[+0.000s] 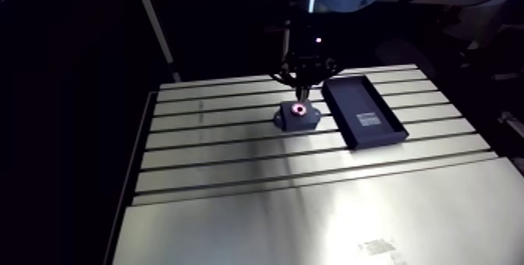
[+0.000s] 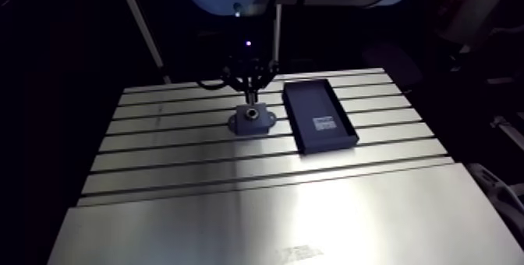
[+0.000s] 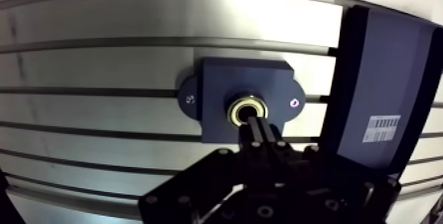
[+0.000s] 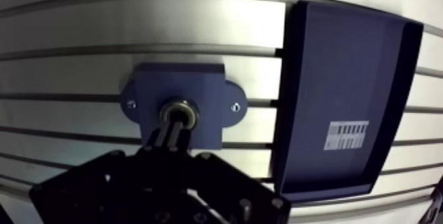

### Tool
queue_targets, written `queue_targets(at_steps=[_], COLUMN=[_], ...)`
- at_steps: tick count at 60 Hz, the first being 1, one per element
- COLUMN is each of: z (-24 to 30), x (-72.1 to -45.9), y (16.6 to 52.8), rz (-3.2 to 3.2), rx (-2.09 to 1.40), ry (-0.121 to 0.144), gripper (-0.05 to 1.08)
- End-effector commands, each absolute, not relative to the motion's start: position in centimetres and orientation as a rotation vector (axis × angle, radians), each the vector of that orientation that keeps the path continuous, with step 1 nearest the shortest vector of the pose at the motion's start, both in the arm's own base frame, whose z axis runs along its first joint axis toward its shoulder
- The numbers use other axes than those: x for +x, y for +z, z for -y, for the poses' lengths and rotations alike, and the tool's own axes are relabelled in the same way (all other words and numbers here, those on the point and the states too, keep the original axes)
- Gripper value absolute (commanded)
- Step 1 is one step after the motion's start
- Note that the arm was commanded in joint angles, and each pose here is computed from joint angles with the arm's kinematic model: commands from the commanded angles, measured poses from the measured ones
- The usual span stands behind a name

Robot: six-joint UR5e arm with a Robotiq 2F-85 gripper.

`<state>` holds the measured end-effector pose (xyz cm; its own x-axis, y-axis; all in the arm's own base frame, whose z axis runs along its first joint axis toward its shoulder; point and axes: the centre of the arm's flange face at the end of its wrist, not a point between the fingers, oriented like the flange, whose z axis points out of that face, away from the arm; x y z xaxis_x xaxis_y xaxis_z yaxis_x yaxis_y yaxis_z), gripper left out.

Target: Pick up the bearing and press it into the housing until flush.

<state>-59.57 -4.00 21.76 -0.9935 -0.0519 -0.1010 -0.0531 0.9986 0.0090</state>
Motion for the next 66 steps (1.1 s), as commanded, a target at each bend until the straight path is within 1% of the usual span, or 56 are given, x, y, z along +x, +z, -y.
queue_targets(at_steps=[1, 3, 7, 35, 66], z=[4.0, 4.0, 4.2, 4.1, 4.1], x=[-59.1, -59.1, -59.0, -59.2, -59.2], y=[21.2, 21.1, 21.0, 19.8, 19.6], rz=[-3.028, -3.029, -3.028, -3.042, -3.037], rx=[-0.080, -0.080, -0.079, -0.086, -0.091], ry=[0.013, 0.002, -0.006, -0.005, -0.004], gripper=[1.06, 1.06, 1.06, 1.06, 1.06])
